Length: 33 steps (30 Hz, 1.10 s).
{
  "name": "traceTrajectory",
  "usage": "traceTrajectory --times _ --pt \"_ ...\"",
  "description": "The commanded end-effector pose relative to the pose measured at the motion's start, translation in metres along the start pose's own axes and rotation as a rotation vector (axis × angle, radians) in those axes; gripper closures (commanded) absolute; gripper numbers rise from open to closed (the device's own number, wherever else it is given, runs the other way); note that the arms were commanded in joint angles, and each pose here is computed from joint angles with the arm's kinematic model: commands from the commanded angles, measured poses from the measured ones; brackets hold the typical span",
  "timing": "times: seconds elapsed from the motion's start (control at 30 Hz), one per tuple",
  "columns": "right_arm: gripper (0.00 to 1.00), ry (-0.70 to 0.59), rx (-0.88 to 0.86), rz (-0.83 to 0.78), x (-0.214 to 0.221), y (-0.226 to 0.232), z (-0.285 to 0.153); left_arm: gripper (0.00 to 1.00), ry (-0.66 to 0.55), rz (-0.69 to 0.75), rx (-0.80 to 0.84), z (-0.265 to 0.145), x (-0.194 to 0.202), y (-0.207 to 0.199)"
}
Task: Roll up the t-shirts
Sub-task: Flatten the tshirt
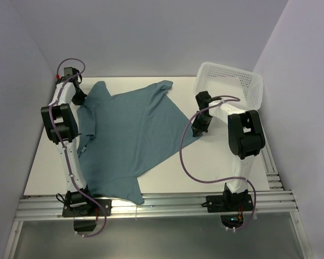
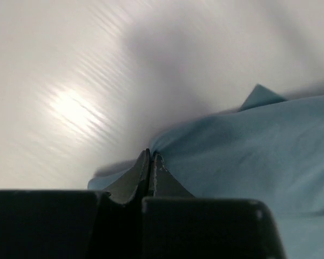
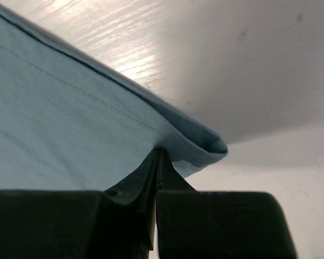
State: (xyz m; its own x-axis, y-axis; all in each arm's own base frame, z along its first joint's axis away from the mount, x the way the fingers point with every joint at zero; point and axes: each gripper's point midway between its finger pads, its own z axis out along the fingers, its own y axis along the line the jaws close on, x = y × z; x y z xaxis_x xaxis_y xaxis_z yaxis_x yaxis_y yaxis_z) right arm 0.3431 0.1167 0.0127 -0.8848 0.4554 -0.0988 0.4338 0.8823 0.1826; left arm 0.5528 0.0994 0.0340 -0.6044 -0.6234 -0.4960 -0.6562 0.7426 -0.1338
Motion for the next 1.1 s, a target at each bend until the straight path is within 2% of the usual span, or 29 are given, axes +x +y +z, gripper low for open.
traceTrajectory --times 0.0,0.17,0.3,0.33,0.37,0.4,0.43,0.47,0.53,0.73,0.8,0.87,0.9,1.07 --pt "1.00 -0.022 0.182 0.027 -0.007 -0.033 0.009 1.00 -0.126 0.037 -0.169 -0.011 -0.042 0.040" --pt "1.00 -0.045 0.293 0.053 -0.013 -0.049 0.001 1.00 -0.194 -0.016 -0.216 -0.014 -0.068 0.062" --pt "1.00 -0.054 0.312 0.092 -0.012 -0.057 -0.005 1.00 -0.203 -0.050 -0.174 -0.009 -0.078 0.062" --pt "1.00 -0.058 0.303 0.093 -0.013 -0.055 -0.005 0.97 -0.195 -0.045 -0.123 -0.006 -0.078 0.053" --pt "1.00 -0.055 0.293 0.096 -0.013 -0.054 -0.005 0.86 -0.187 -0.037 -0.099 -0.004 -0.076 0.049" --pt "1.00 -0.058 0.293 0.099 -0.014 -0.054 -0.006 0.80 -0.181 -0.033 -0.071 -0.002 -0.074 0.044" --pt "1.00 -0.059 0.292 0.097 -0.015 -0.053 -0.007 0.64 -0.155 -0.026 -0.025 0.000 -0.066 0.037" --pt "1.00 -0.062 0.287 0.099 -0.018 -0.051 -0.008 0.56 -0.162 -0.026 -0.010 0.001 -0.067 0.035" --pt "1.00 -0.061 0.299 0.104 -0.019 -0.052 -0.009 0.45 -0.152 -0.027 -0.007 0.002 -0.064 0.035" --pt "1.00 -0.037 0.275 0.133 -0.008 -0.055 -0.010 0.47 -0.153 0.017 0.044 0.009 -0.071 0.022" --pt "1.00 -0.022 0.276 0.141 0.001 -0.059 -0.009 0.52 -0.144 0.021 0.082 0.014 -0.069 0.015" --pt "1.00 -0.017 0.274 0.143 0.007 -0.061 -0.012 0.68 -0.130 0.025 0.092 0.022 -0.062 0.011" --pt "1.00 -0.017 0.277 0.146 0.009 -0.063 -0.013 0.72 -0.123 0.028 0.094 0.026 -0.059 0.009" --pt "1.00 -0.033 0.277 0.160 0.017 -0.069 -0.023 0.80 -0.124 0.075 0.104 0.039 -0.046 -0.011"
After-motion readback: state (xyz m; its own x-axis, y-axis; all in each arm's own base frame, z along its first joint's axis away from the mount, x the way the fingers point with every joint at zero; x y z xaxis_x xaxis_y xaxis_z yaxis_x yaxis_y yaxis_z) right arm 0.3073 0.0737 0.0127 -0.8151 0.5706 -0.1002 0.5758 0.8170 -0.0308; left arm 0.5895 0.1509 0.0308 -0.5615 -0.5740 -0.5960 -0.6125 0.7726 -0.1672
